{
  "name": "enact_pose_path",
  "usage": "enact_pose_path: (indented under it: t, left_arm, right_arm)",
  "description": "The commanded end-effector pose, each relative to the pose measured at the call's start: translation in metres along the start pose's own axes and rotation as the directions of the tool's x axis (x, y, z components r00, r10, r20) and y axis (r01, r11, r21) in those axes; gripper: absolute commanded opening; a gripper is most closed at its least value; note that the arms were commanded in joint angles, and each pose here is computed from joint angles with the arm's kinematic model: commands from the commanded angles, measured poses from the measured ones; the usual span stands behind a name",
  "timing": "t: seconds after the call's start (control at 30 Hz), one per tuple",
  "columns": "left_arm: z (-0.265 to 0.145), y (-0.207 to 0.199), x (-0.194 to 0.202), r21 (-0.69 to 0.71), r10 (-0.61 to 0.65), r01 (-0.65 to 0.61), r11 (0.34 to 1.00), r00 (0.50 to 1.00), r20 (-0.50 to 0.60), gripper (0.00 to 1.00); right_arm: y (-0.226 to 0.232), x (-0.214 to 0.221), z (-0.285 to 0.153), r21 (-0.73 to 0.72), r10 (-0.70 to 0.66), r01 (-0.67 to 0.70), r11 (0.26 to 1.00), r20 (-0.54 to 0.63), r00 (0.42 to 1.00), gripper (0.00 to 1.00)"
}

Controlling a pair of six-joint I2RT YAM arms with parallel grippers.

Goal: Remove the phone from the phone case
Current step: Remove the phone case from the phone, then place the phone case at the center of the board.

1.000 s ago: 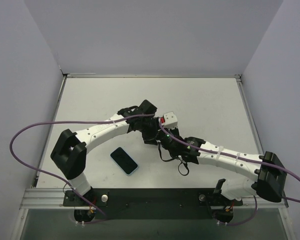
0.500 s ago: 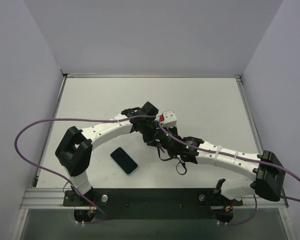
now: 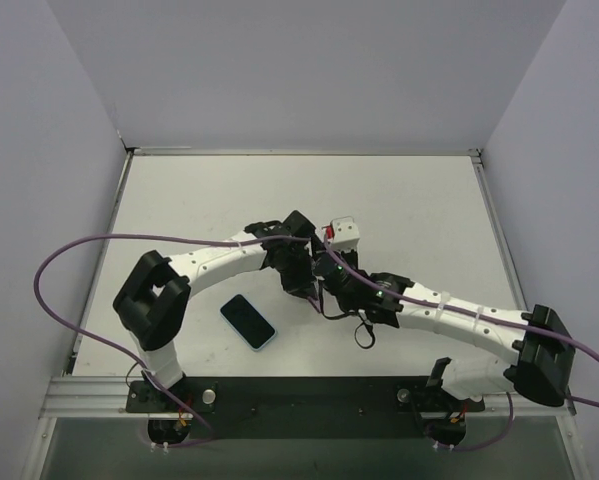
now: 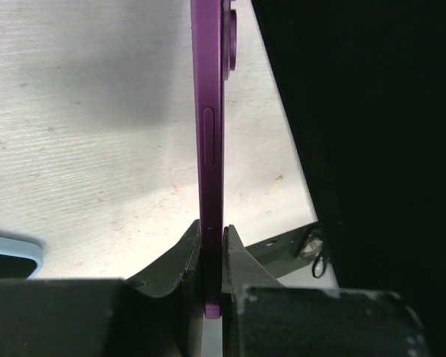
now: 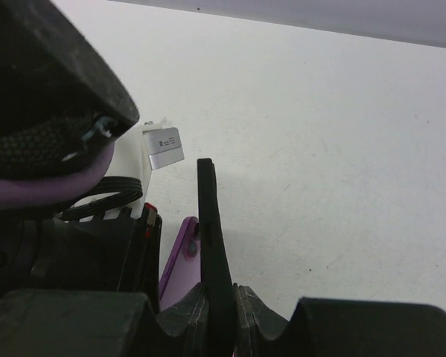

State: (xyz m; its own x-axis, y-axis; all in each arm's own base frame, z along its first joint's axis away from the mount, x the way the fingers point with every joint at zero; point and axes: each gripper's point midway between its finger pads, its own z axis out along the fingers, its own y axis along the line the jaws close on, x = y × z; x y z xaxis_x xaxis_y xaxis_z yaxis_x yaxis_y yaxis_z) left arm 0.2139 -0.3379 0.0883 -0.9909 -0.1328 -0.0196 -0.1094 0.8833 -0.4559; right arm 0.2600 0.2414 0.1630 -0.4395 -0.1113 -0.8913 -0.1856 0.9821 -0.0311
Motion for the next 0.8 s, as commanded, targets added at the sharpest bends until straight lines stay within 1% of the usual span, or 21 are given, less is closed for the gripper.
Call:
enact_pose_path:
  t: [0.0,0.03,0.07,0.13,0.17,0.23,0.27,0.3,0.33,0.37,0.4,0.43,0.47,0.5,0.53,0.57,0.6,0.63,0.67,0.73,0.77]
  left_arm:
    - [-0.021,0.019,-0.013,-0.072,-0.207,0.22,0.973,0.966,0.153,0.0]
    - [-0.018,0.028,-0.011,-0.083,-0.185,0.2,0.976,0.97,0.159,0.0]
    - [-0.026,0.026,-0.019,-0.045,-0.177,0.189,0.981,0.965,0.196,0.0]
    - [-0.028,0.029,-0.023,0.003,-0.143,0.146,0.989,0.966,0.214,0.0]
    - [-0.031,0.026,-0.026,0.095,-0.144,0.126,0.988,0.965,0.22,0.0]
    - [-0.038,0.017,-0.032,0.23,-0.114,0.059,0.971,0.966,0.234,0.0]
    - [-0.046,0.003,-0.032,0.367,-0.093,-0.006,0.93,0.964,0.25,0.0]
    - [-0.055,-0.001,-0.042,0.428,-0.102,-0.029,0.903,0.954,0.281,0.0]
    - [-0.067,-0.017,-0.048,0.509,-0.079,-0.098,0.855,0.946,0.314,0.0]
    - [-0.069,-0.017,-0.051,0.522,-0.068,-0.115,0.845,0.945,0.32,0.0]
    - [-0.074,-0.022,-0.058,0.531,-0.04,-0.158,0.832,0.939,0.343,0.0]
    - [-0.08,-0.034,-0.057,0.57,0.002,-0.208,0.795,0.94,0.34,0.0]
    - [-0.074,-0.037,-0.059,0.582,0.023,-0.221,0.783,0.945,0.328,0.0]
    - [-0.078,-0.047,-0.06,0.615,0.04,-0.248,0.748,0.943,0.331,0.0]
    - [-0.091,-0.065,-0.059,0.678,0.077,-0.316,0.664,0.931,0.358,0.0]
    - [-0.086,-0.069,-0.06,0.694,0.084,-0.319,0.645,0.933,0.351,0.0]
    - [-0.085,-0.073,-0.062,0.712,0.077,-0.307,0.631,0.939,0.336,0.0]
    - [-0.093,-0.085,-0.063,0.733,0.098,-0.341,0.589,0.93,0.354,0.0]
    - [-0.083,-0.085,-0.066,0.735,0.104,-0.329,0.593,0.936,0.336,0.0]
    - [-0.079,-0.094,-0.07,0.751,0.115,-0.332,0.571,0.938,0.327,0.0]
    - [-0.077,-0.096,-0.07,0.755,0.12,-0.331,0.566,0.939,0.321,0.0]
  right_arm:
    - [-0.019,-0.021,-0.005,0.039,0.095,-0.098,0.994,0.057,0.994,0.0]
    - [-0.026,-0.025,-0.008,0.04,0.115,-0.118,0.992,0.067,0.991,0.0]
    - [-0.036,-0.026,-0.006,0.061,0.14,-0.144,0.988,0.07,0.988,0.0]
    - [-0.052,-0.025,-0.012,0.063,0.179,-0.184,0.981,0.068,0.981,0.0]
    - [-0.06,-0.025,-0.012,0.064,0.206,-0.211,0.975,0.069,0.976,0.0]
    - [-0.082,-0.022,-0.013,0.067,0.283,-0.287,0.955,0.063,0.957,0.0]
    - [-0.091,-0.021,-0.013,0.077,0.312,-0.316,0.946,0.066,0.948,0.0]
    - [-0.108,-0.019,-0.01,0.106,0.362,-0.367,0.924,0.068,0.93,0.0]
    - [-0.114,-0.015,-0.012,0.088,0.4,-0.404,0.911,0.059,0.915,0.0]
    - [-0.121,-0.01,-0.011,0.09,0.429,-0.432,0.898,0.049,0.902,0.0]
    - [-0.129,-0.006,-0.01,0.1,0.459,-0.461,0.882,0.047,0.887,0.0]
    - [-0.146,-0.005,-0.009,0.115,0.53,-0.533,0.838,0.06,0.846,0.0]
    - [-0.154,0.008,-0.006,0.136,0.561,-0.561,0.817,0.046,0.827,0.0]
    - [-0.164,0.01,-0.004,0.148,0.595,-0.597,0.789,0.058,0.801,0.0]
    - [-0.178,0.013,-0.002,0.156,0.656,-0.657,0.738,0.066,0.752,0.0]
    - [-0.187,0.027,0.001,0.181,0.684,-0.682,0.709,0.063,0.727,0.0]
    - [-0.193,0.028,0.005,0.168,0.711,-0.712,0.682,0.077,0.699,0.0]
    - [-0.199,0.033,0.007,0.172,0.738,-0.739,0.651,0.082,0.669,0.0]
    - [-0.211,0.035,0.009,0.164,0.787,-0.79,0.591,0.098,0.609,0.0]
    - [-0.222,0.053,0.015,0.173,0.828,-0.831,0.529,0.108,0.549,0.0]
    - [-0.23,0.057,0.016,0.169,0.853,-0.857,0.486,0.121,0.508,0.01]
